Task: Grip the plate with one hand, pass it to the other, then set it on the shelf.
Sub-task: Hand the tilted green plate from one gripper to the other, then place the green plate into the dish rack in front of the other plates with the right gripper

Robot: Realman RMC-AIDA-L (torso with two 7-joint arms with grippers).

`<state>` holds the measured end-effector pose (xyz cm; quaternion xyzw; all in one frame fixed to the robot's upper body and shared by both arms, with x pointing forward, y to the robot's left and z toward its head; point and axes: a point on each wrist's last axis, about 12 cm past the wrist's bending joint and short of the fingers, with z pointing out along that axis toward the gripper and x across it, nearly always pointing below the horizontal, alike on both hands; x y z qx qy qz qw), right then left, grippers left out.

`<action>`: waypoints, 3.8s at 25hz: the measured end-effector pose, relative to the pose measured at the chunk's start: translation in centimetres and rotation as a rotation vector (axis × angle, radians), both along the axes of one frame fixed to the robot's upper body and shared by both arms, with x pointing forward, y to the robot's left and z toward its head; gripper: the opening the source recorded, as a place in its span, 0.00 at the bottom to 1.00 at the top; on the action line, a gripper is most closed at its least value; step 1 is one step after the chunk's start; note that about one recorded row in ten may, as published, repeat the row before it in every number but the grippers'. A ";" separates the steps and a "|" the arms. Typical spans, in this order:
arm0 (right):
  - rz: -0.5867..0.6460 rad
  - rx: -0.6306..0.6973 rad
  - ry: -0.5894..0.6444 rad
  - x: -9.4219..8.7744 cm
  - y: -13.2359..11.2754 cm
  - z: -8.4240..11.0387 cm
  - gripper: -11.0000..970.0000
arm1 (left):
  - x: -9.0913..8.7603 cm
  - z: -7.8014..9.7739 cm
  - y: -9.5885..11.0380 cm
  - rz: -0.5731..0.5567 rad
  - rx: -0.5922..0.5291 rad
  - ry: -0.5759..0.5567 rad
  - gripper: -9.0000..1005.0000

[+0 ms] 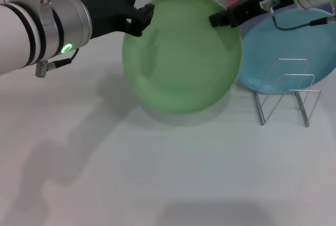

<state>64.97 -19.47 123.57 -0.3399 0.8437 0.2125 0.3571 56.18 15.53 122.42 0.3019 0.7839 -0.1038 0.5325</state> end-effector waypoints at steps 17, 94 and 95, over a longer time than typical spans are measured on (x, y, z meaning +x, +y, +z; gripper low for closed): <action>-0.038 -0.022 -0.160 -1.1 -2.9 2.0 0.09 | -1.3 -0.7 3.2 0.130 -0.086 -0.298 0.81; 0.290 -0.405 -0.569 -6.7 -6.7 6.0 0.12 | -3.5 -18.5 11.4 0.416 -0.396 -0.446 0.81; 0.290 -0.410 -0.571 -6.7 -6.8 6.0 0.12 | -3.5 -18.5 11.4 0.416 -0.396 -0.446 0.81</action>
